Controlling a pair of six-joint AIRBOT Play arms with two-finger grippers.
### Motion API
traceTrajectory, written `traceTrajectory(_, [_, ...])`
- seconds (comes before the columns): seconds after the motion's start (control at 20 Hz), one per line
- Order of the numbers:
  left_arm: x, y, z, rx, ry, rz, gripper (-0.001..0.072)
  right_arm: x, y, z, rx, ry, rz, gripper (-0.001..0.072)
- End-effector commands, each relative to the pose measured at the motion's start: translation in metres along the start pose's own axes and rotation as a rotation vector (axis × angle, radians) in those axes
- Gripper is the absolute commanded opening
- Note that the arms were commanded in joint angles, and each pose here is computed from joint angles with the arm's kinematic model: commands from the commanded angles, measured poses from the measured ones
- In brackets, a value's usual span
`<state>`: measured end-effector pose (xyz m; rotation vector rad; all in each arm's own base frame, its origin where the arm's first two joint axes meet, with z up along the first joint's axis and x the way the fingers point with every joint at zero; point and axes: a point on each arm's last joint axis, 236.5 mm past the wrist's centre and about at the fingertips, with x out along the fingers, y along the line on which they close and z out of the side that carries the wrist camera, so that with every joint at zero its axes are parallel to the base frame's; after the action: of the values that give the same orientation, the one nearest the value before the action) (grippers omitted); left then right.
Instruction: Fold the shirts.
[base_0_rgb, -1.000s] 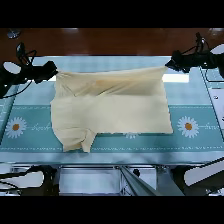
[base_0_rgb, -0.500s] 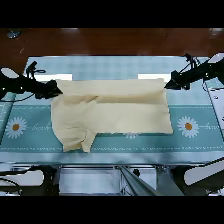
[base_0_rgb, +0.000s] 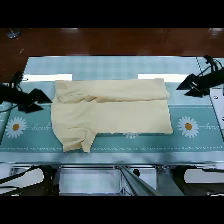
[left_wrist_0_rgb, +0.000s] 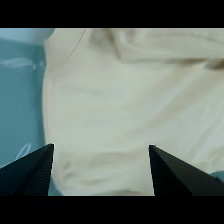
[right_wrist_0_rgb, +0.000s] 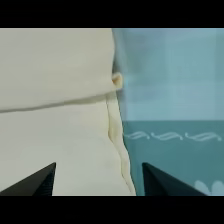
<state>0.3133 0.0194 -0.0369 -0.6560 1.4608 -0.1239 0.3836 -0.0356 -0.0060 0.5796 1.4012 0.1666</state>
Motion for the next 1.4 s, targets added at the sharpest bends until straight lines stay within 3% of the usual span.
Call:
traceTrajectory(0.0, [0.010,0.031,-0.066,-0.127,0.028,-0.054,0.0704,0.002,-0.005,-0.047,0.054,-0.103,0.046,0.0619])
traceTrajectory(0.2, [0.026,0.036,-0.096,-0.323,-0.018,-0.195,0.0703,0.021,0.018,-0.101,0.060,-0.129,0.145,0.0619])
traceTrajectory(0.55, [0.079,0.016,-0.148,-0.235,0.146,-0.136,0.0703,0.026,0.029,-0.116,0.077,-0.147,0.194,0.0619])
traceTrajectory(0.75, [0.105,-0.014,-0.147,-0.252,0.069,-0.263,0.0701,0.023,0.027,-0.113,0.080,-0.157,0.190,0.0619])
traceTrajectory(0.8, [0.108,-0.016,-0.148,-0.239,0.062,-0.271,0.0583,0.018,0.019,-0.110,0.089,-0.170,0.170,0.0619])
traceTrajectory(0.85, [0.107,-0.017,-0.148,-0.222,0.061,-0.274,0.0139,0.014,0.007,-0.108,0.114,-0.177,0.141,0.0619])
traceTrajectory(0.9, [0.104,-0.020,-0.146,-0.194,0.058,-0.285,0.0021,0.010,-0.014,-0.111,0.151,-0.175,0.088,0.0619])
traceTrajectory(1.1, [0.086,-0.031,-0.126,-0.122,0.013,-0.302,0.0024,0.011,-0.081,-0.165,0.328,-0.007,-0.145,0.0619])
traceTrajectory(1.35, [0.078,-0.036,-0.119,-0.096,-0.006,-0.310,0.0024,0.054,-0.049,-0.202,0.310,0.128,-0.048,0.0619])
